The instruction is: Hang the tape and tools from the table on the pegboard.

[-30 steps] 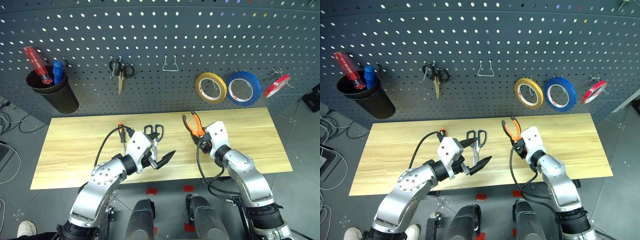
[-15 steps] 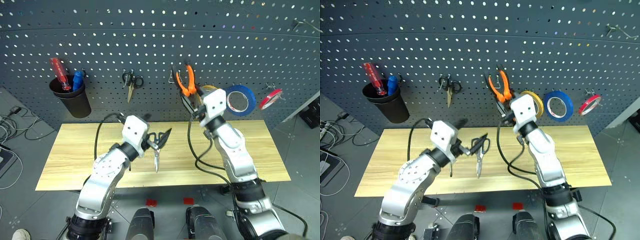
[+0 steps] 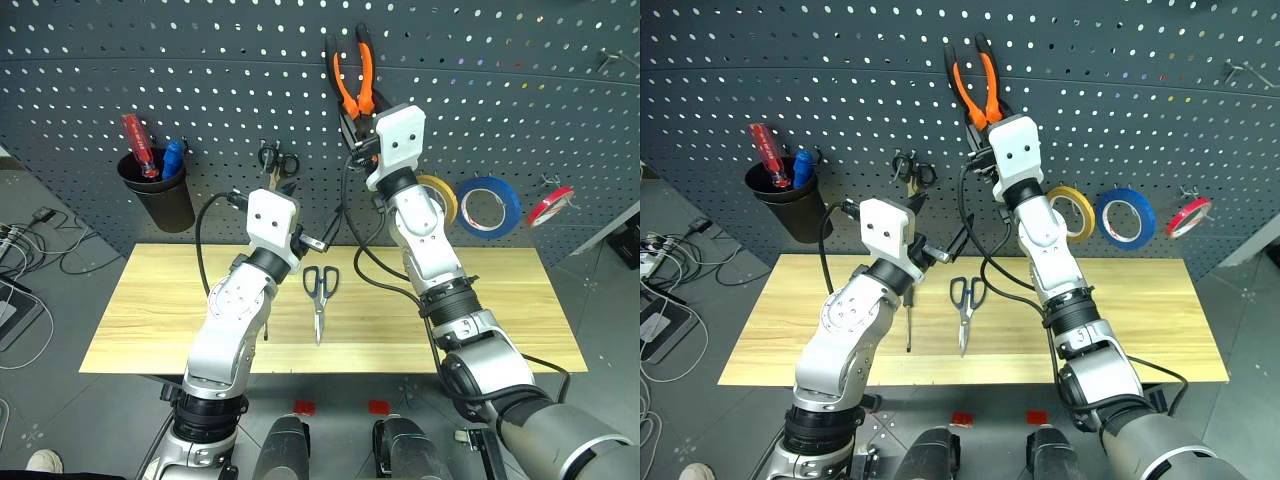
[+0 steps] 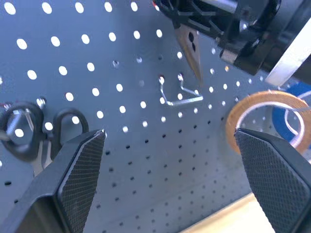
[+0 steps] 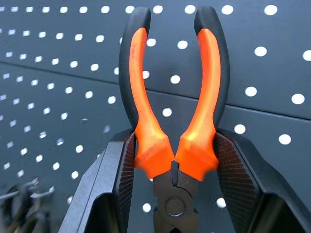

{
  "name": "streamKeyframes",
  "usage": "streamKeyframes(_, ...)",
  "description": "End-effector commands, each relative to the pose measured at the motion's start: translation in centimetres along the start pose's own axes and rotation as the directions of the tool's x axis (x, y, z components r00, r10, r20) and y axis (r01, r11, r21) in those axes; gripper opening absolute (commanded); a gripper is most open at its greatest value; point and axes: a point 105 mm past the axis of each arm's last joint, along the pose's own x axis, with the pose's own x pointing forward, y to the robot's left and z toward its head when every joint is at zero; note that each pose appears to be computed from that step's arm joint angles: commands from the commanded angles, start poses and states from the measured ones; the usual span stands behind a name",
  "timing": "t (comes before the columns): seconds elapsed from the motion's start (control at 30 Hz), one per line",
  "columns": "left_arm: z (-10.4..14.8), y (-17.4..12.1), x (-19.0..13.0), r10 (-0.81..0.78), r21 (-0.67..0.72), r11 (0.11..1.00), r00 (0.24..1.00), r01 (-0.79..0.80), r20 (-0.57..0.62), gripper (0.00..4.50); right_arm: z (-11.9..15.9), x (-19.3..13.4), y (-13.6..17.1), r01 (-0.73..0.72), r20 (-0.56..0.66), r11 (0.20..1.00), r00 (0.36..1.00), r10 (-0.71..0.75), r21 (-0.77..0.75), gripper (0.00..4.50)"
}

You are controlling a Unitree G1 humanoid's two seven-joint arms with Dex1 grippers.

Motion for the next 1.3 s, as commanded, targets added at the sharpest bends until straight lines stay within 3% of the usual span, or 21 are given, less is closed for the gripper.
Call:
streamKeyframes(0.03,1.2,0.3,0.3,0.01,0.02,1.0,0.999,-0.012,0.053,4.5,2.3,1.0,-0.4,0.037,0.106,0.999,0.994,-0.037,0.005,2.13)
streamKeyframes(0.57,1.8,0.8,0.7,-0.002,0.059,0.998,0.998,-0.002,0.069,4.5,-2.7,-0.8,-0.5,0.153,-0.011,0.988,0.988,-0.153,0.024,2.13)
streamKeyframes(1.07,2.1,0.8,0.4,-0.005,0.06,0.998,0.997,0.001,0.072,4.5,0.6,0.9,-1.1,0.203,0.125,0.978,0.97,-0.208,0.047,2.13)
streamKeyframes(1.3,2.3,0.8,0.4,-0.004,0.064,0.998,0.997,0.0,0.073,4.5,-0.6,0.6,0.4,0.181,0.079,0.981,0.979,-0.186,0.067,2.13)
